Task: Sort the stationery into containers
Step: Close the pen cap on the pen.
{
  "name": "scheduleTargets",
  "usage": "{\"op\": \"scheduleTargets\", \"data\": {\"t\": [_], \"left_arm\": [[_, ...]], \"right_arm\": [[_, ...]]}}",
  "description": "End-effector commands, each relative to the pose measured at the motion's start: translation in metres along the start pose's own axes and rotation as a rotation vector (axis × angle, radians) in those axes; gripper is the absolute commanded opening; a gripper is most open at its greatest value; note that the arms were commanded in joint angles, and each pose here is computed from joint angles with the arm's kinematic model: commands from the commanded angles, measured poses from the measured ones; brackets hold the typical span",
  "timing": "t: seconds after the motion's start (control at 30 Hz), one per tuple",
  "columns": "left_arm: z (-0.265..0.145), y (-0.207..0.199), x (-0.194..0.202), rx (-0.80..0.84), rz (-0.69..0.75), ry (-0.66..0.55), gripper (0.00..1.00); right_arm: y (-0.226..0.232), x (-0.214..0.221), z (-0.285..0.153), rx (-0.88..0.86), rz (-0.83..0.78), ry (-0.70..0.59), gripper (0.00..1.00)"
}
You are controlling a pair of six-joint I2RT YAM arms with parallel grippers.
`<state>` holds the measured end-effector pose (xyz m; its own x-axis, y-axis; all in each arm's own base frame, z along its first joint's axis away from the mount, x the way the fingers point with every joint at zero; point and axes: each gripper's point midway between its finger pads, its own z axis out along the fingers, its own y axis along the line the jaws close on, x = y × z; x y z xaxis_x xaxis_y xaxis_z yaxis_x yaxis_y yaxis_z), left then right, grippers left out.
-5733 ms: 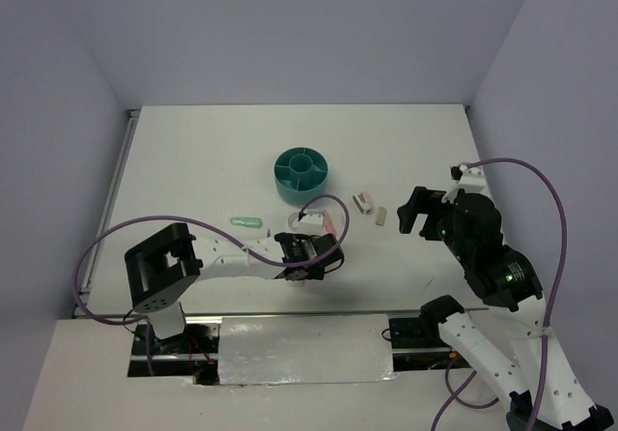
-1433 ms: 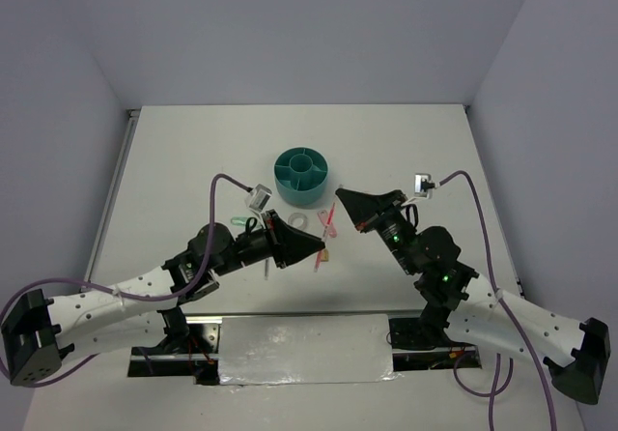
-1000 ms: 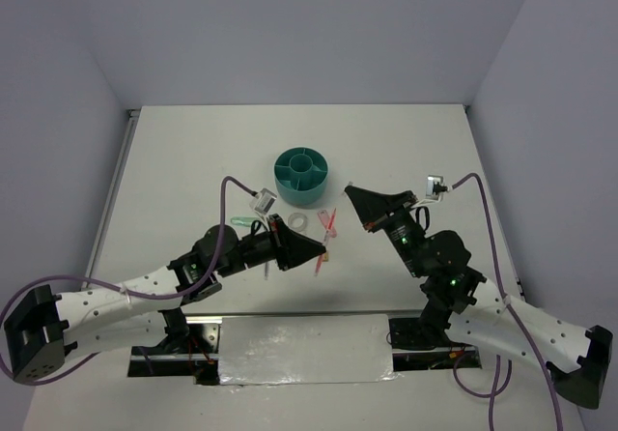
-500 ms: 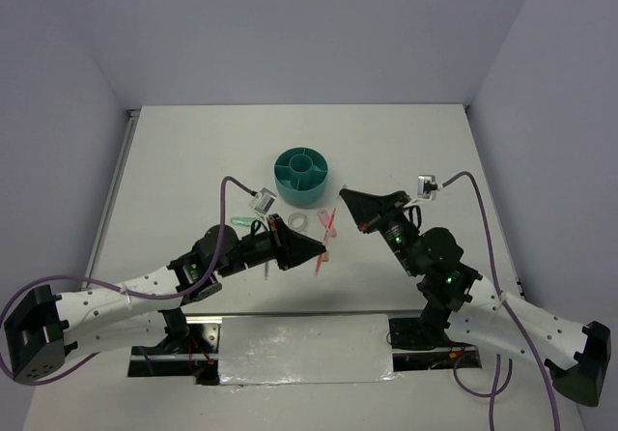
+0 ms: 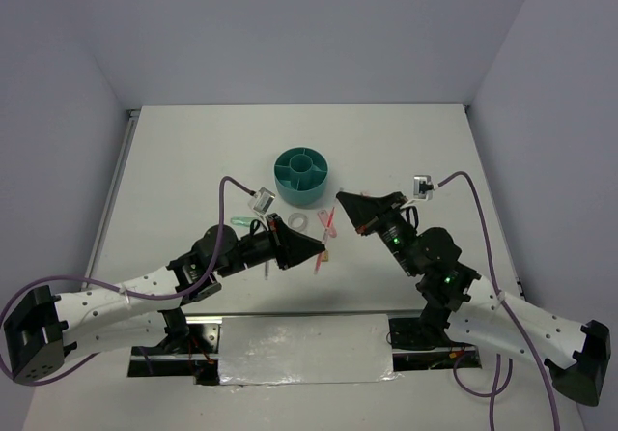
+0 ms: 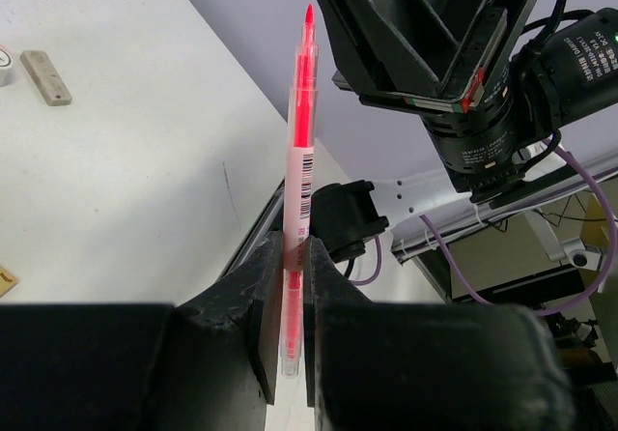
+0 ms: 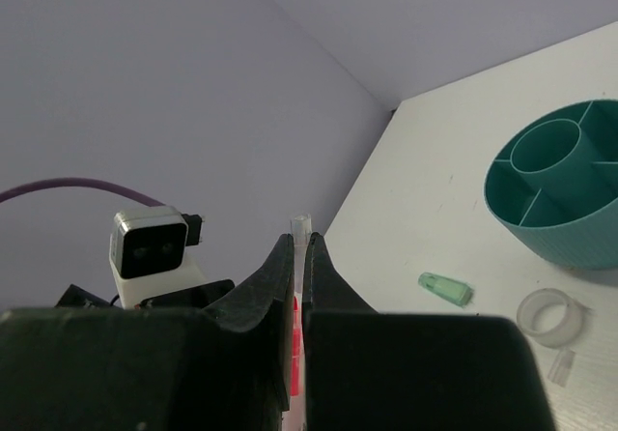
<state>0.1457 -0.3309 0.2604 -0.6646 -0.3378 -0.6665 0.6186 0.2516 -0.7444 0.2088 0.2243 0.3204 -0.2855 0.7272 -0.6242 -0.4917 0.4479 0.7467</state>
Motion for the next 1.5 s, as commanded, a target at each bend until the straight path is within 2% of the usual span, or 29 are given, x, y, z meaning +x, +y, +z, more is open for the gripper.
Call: {"op": "scheduleTargets", "data": {"t": [0.0,0.4,0.8,1.07,1.47], "left_arm": [[0.003,-0.019,-0.019,0.056,0.02,-0.065,0.0],[0.001,-0.014,-0.02,0.051,0.017,-0.073,0.0],[-0.001,-0.008,-0.013,0.047,0.004,-0.06,0.0],[0.001,-0.01,-0.019,0.036,0.021,-0.067,0.0],[0.004,-0.015,-0.024,0.045,0.033,-0.066,0.0]], "right_arm": [[0.001,0.005,0.0,-0.015,0.01,0.007,0.0],[0.002,0.01,-0.001,-0.033,0.032,0.023,0.0],[0.018,-0.023,0.005,-0.008,-0.043,-0.043,0.0],[0.021,-0.011,0.002,-0.051,-0.036,-0.003,0.0],[0.012,-0.005,0.002,-0.024,-0.047,0.009,0.0]]}}
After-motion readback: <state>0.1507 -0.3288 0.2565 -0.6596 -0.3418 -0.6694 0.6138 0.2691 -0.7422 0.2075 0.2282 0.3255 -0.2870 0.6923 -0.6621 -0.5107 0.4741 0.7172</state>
